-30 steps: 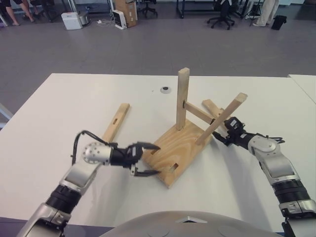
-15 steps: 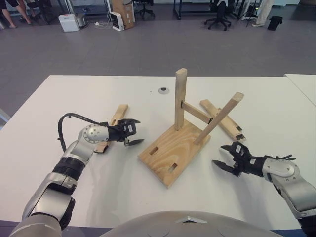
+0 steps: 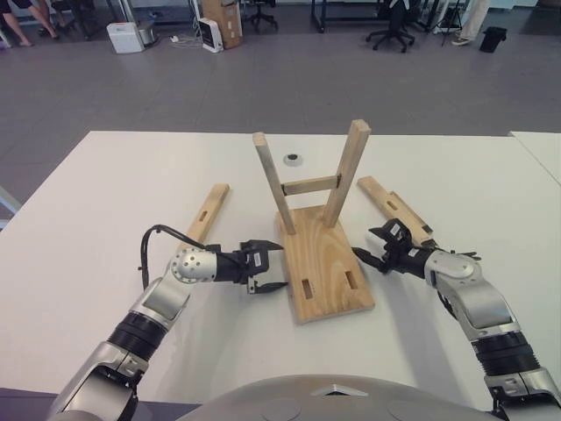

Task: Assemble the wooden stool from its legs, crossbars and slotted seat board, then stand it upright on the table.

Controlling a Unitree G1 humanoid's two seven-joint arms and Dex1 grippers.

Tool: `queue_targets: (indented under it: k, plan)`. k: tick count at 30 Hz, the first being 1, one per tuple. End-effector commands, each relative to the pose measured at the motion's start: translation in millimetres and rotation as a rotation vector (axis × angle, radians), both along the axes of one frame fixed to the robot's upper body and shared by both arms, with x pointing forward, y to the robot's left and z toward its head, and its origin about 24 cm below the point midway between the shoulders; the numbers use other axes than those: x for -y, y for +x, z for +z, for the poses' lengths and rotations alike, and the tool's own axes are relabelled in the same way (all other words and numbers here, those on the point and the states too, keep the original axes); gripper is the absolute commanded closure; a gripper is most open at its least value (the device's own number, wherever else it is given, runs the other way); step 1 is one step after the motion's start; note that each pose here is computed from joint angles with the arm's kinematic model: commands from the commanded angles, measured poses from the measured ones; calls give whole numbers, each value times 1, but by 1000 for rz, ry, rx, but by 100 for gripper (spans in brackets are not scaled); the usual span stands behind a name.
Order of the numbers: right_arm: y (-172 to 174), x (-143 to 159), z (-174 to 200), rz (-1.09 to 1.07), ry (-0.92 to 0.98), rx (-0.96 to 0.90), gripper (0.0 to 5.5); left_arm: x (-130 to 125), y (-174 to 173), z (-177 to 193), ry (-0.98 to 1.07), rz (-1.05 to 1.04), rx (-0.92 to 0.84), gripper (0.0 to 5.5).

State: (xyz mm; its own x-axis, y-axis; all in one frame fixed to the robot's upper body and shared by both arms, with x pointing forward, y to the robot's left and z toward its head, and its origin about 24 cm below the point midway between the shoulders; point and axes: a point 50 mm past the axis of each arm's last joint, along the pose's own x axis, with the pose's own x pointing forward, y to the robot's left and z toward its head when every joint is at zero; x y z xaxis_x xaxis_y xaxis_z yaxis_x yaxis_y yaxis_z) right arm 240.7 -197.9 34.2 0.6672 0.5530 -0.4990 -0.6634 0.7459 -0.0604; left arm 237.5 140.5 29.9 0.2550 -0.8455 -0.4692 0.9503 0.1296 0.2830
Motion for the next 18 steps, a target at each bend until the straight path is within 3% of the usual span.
queue_targets:
  k: [1, 7, 12, 14, 18]
  plan:
    - [-14, 6, 2, 33, 1, -32, 184, -14, 8, -10, 58, 85, -14, 143]
    - [-28, -10, 3, 156, 45, -94, 184, -8, 36, -7, 29, 185, 43, 143]
    - [-22, -23, 8, 195, 69, -56, 184, 5, 34, -14, 2, 183, 39, 143]
    - [-14, -15, 10, 150, 37, -23, 184, 7, 31, -15, -9, 184, 34, 143]
    - [26, 35, 47, -84, -36, 170, 184, 5, 28, -17, -5, 185, 28, 143]
